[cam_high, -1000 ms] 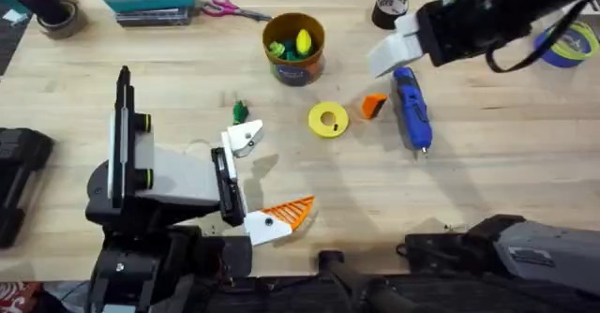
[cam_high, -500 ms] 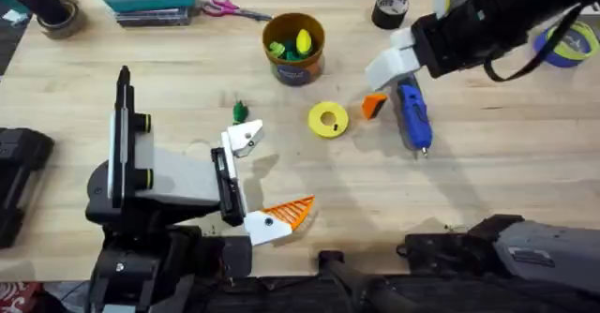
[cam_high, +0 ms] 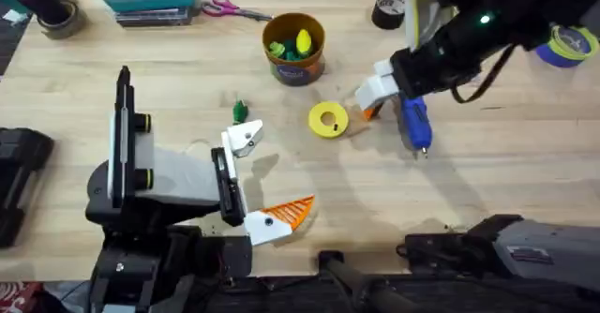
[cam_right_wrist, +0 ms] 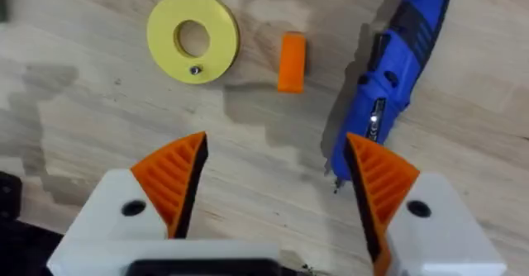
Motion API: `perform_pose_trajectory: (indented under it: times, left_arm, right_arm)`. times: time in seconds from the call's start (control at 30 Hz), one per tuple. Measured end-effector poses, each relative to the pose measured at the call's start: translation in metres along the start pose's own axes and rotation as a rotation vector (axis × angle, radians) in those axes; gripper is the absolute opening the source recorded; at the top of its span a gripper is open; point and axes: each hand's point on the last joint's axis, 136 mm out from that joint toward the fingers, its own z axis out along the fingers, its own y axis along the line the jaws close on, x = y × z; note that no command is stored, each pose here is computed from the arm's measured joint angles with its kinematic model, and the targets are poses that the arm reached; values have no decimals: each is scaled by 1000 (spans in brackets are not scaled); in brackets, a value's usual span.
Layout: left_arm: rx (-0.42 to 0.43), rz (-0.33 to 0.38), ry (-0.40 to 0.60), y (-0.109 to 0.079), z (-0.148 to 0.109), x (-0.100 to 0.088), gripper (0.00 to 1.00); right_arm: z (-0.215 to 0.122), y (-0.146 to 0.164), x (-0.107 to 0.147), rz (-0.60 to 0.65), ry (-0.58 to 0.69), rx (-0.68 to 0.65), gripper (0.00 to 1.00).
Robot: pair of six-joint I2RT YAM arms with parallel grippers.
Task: Pick up the gripper from the table and insert it into the empty holder that is missing its gripper. Then pick up a screw, insert it into the mounting hole, and use the screwdriver to tighten it. Finally, clean up the table by picking up the vegetable and placing it into the bucket.
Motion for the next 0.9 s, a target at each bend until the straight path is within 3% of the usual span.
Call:
perform_pose_trajectory:
  times: [0.53, 0.9]
  left_arm:
    - [0, 0, 0, 0, 0, 0, 985]
    - [0, 0, 0, 0, 0, 0, 985]
  right_arm:
    - [45, -16, -14, 135, 81, 26, 996]
    - [62, -17, -19, 150, 100, 30, 996]
